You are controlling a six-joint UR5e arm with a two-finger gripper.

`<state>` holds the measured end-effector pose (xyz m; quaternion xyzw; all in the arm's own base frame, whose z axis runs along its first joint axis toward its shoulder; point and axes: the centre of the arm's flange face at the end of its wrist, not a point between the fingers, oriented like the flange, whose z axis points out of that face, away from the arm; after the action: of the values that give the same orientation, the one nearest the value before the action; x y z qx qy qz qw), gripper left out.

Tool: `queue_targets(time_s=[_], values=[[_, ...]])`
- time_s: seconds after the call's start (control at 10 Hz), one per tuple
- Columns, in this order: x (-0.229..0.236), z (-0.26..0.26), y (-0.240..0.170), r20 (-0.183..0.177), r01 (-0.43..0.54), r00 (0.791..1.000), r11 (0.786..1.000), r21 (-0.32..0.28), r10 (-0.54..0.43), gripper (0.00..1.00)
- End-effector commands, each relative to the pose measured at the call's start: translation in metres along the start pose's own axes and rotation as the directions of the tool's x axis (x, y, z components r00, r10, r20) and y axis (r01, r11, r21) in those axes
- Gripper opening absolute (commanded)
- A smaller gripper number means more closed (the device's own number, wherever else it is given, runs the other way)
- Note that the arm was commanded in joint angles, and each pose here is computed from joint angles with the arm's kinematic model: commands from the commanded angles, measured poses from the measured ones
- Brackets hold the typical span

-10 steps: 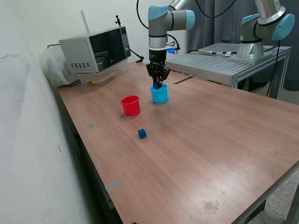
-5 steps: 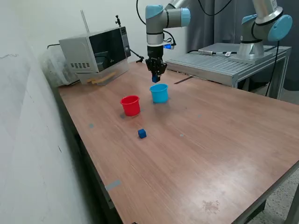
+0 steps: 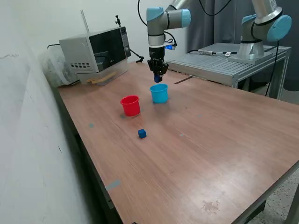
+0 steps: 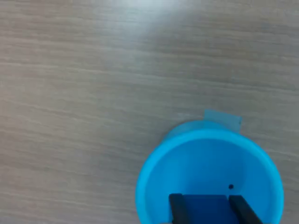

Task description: Place red objects in the red bin, and blue objects in the blue bin.

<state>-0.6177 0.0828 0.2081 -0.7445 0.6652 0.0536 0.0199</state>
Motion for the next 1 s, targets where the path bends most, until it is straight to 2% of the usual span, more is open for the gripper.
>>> queue_targets(time_s=[0.0,0.5,0.7,0.9], values=[[0.006,-0.001,0.0,-0.001,0.009,1.0,1.0,-0.002,-0.009,1.0],[0.007,-0.005,0.003,0.001,0.011,1.0,1.0,-0.01,-0.011,1.0],[0.039,-0.009,0.01,-0.001,0.064,0.998,0.998,-0.017,-0.064,1.0],[0.097,-0.018,0.022,0.0,0.152,0.988,0.988,-0.034,-0.152,1.0]])
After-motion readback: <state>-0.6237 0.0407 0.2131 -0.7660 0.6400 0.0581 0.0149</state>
